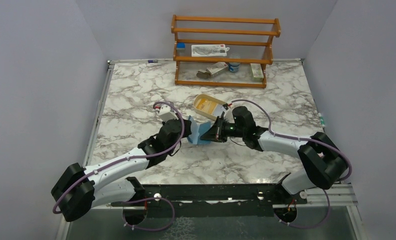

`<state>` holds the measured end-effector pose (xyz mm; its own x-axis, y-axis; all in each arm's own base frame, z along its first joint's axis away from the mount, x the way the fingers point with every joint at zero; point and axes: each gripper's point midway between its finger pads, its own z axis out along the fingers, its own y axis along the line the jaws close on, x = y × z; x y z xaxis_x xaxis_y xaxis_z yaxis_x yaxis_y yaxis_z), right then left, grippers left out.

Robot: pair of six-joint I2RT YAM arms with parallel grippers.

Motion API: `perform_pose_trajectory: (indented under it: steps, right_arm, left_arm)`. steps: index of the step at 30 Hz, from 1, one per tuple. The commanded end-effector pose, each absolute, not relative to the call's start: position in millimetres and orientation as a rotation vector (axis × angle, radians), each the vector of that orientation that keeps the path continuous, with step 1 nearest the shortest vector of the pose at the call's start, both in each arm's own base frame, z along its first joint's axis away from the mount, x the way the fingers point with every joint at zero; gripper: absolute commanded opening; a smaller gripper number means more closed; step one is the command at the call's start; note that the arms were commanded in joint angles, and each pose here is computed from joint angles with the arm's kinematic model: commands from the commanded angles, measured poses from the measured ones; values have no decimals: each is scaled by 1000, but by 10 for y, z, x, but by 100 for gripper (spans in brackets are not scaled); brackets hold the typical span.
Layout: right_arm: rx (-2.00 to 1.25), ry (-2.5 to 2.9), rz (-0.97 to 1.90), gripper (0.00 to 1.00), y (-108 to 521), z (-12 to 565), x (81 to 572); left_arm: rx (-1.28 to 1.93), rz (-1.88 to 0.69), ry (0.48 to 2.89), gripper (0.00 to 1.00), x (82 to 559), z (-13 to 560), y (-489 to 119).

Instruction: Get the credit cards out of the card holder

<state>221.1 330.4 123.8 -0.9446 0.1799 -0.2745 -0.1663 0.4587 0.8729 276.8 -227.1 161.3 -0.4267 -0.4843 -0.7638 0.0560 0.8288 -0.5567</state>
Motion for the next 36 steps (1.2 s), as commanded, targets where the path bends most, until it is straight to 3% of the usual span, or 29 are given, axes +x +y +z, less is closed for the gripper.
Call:
perform_pose_trajectory:
  steps: [1,2,5,8,13,18,23,27,36]
  right_arm:
    - [-16,2324,1592,1,3375,1277,2156]
    - [-32,2300,1613,1,3383,1304,2141]
    - [-62,2243,1656,1,3370,1346,2094]
    - [-60,2213,1669,1,3336,1329,2063]
    - [-85,2150,1747,1,3323,1352,1974]
    - [-94,2105,1801,1,3328,1387,1935]
    - [-115,2064,1824,1,3322,1455,1916]
    - [-174,1934,1893,1,3297,1664,1844]
    - [-327,1793,1980,1,3314,1895,1744]
  left_arm:
    - [-407,-811,1841,0,2707,1805,-2352]
    - [-415,-832,1841,2,2683,1787,-2355]
    - [-446,-882,1837,42,2627,1782,-2350]
    - [-475,-927,1818,57,2589,1835,-2333]
    - [-544,-1006,1777,64,2549,1922,-2307]
    - [-603,-1069,1792,65,2505,1869,-2342]
    - [-628,-908,1904,62,2506,1660,-2229]
    - [-698,-822,1904,68,2481,1524,-1999]
    - [-897,-1048,1782,75,2393,1314,-1702]
